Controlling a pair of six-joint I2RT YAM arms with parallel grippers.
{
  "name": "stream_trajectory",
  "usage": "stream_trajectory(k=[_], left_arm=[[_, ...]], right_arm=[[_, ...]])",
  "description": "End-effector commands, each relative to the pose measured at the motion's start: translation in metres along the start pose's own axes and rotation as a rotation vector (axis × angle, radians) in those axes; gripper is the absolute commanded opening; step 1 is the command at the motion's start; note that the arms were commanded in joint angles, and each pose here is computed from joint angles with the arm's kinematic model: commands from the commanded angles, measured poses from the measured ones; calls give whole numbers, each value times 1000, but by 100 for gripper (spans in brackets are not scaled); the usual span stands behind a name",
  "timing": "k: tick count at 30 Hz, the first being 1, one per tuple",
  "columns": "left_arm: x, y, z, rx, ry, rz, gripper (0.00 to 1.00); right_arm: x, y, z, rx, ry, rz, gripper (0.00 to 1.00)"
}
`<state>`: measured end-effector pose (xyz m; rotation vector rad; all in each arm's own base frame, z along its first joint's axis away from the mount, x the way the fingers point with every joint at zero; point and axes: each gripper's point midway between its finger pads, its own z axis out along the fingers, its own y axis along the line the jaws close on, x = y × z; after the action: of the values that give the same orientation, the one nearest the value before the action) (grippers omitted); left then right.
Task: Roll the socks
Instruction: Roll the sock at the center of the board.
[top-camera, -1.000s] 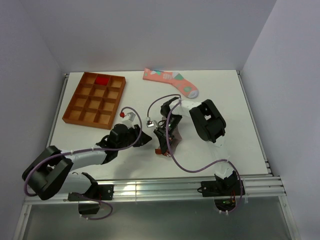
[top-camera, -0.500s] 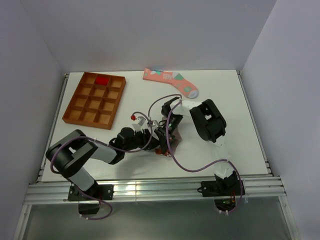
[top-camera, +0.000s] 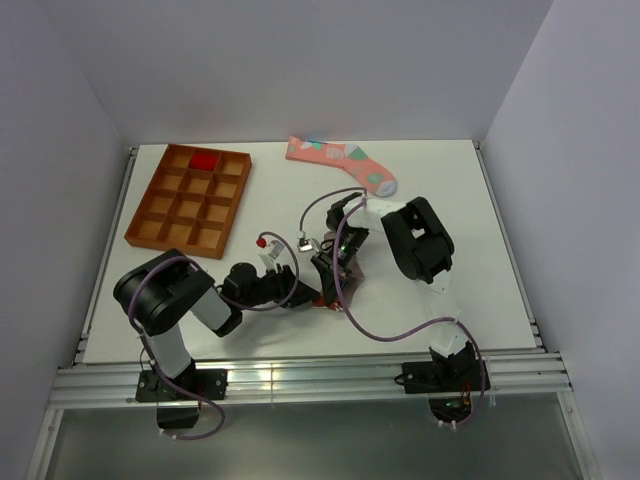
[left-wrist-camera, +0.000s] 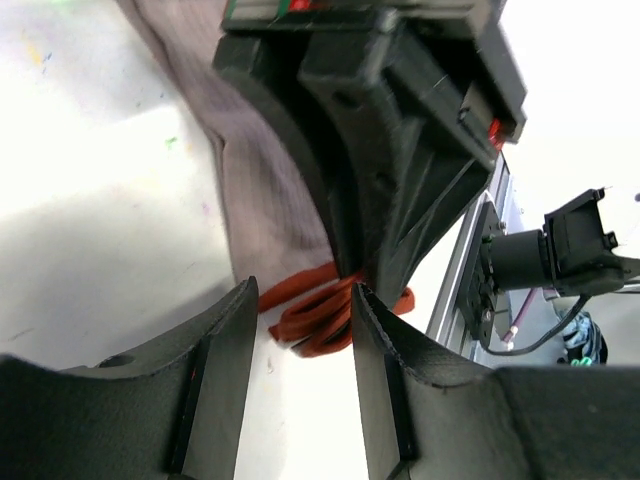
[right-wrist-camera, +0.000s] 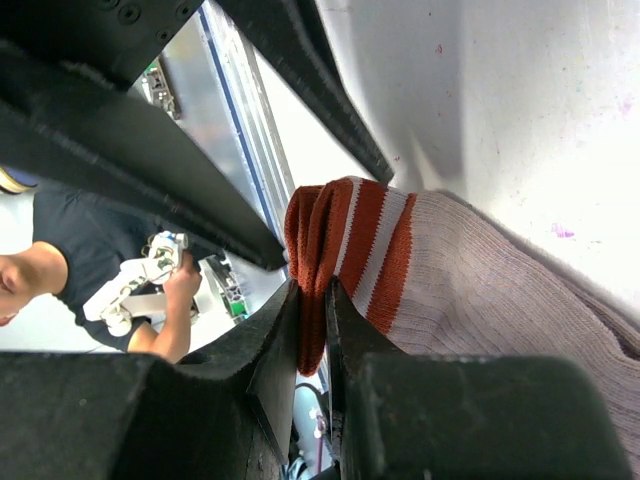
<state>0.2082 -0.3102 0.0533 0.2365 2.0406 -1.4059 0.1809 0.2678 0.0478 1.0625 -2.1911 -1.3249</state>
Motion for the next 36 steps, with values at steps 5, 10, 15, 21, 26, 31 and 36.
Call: stream_trajectory(k=[5,10,15,21,26,31,36], left_arm=[[-4,-20,-1,137,-7,24,49],[-2,-23,-1,157,6,34,50],[-1,-24,2,168,22,35,49],[-1,-22,4,156,33,34,48],[-5,-24,6,157,34,47,46],[0,-26,9,160,67,64,44],[5,-28,5,169,79,70,45]], right_arm=[[0,3,-2,-40,-11,33,20],[0,1,-3,-36,-15,39,20],[-1,-1,-4,-34,-19,49,20],[-2,-1,-5,-30,-24,48,20],[-3,0,-5,-30,-29,51,20],[-4,1,-6,-30,-36,48,20],[-6,-3,-8,-16,-46,54,20]])
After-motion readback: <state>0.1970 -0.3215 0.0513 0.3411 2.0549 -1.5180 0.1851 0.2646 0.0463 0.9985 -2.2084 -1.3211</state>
